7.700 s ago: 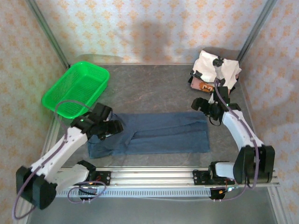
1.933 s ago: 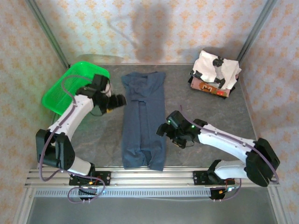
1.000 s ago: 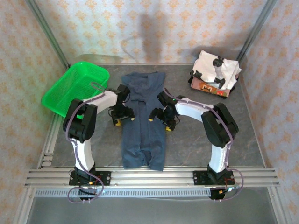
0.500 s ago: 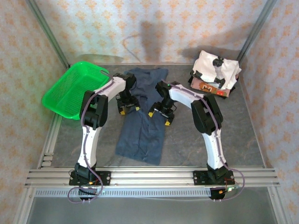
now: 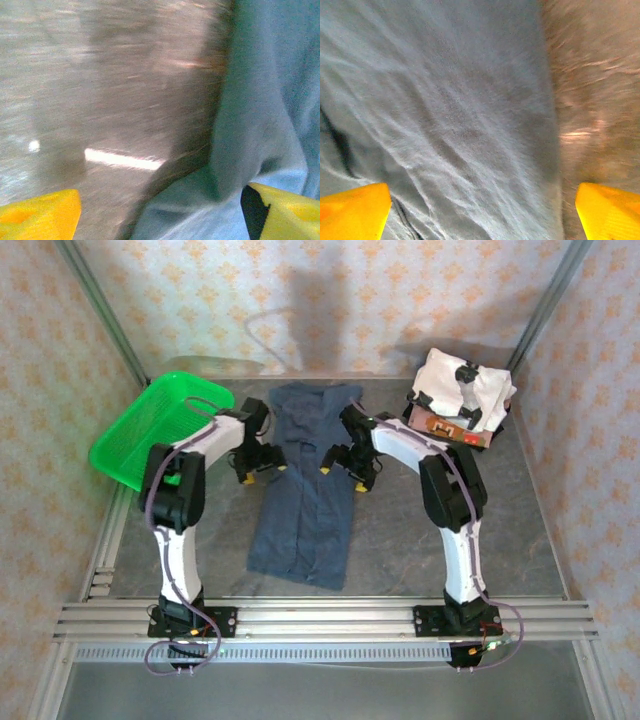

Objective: Fold and stack the t-shirts

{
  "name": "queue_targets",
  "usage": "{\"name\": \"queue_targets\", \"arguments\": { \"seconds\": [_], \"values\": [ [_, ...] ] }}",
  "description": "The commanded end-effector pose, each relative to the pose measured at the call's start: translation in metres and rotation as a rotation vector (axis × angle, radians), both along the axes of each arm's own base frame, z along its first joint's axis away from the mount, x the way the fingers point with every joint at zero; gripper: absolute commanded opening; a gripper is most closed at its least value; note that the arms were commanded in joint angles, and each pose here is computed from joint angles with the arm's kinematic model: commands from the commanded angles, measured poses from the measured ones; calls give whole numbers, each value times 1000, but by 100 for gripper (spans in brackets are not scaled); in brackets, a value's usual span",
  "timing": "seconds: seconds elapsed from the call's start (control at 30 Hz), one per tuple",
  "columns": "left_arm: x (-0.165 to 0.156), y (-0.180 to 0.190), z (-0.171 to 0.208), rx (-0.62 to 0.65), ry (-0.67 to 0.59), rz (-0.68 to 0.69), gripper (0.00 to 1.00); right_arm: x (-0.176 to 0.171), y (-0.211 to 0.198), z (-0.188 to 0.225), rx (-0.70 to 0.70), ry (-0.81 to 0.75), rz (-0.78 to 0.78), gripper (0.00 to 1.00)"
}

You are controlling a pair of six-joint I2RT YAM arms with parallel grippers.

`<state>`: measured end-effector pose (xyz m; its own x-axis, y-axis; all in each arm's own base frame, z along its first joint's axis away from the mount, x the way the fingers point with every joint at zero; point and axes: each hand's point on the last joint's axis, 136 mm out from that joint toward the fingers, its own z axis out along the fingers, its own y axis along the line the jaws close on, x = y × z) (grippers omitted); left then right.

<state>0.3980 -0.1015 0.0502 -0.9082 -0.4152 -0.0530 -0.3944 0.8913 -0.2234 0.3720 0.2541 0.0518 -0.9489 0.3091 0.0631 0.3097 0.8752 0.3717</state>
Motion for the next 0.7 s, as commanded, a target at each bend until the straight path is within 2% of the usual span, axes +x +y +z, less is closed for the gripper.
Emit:
{"name": "queue_targets", "arguments": {
  "seconds": [0.0,0.1,0.17,0.37,0.5,0.67],
  "values": [
    [9,14,63,-56,-195,39,86,7,-6,52,62,-200,13,96],
    [-20,8,82,-113,-217,12,86,-31,-6,66,93,-200,52,97],
    [-49,3,81,-155,-190,-5,86,-62,0,70,119,-185,83,96],
    [-150,-8,55,-214,-94,-28,81,-163,30,62,178,-103,216,93],
    [-211,-6,31,-177,-15,-31,76,-217,30,40,135,-42,271,87],
    [-240,-4,5,-202,-4,27,69,-248,24,17,82,-9,298,82]
  ]
}}
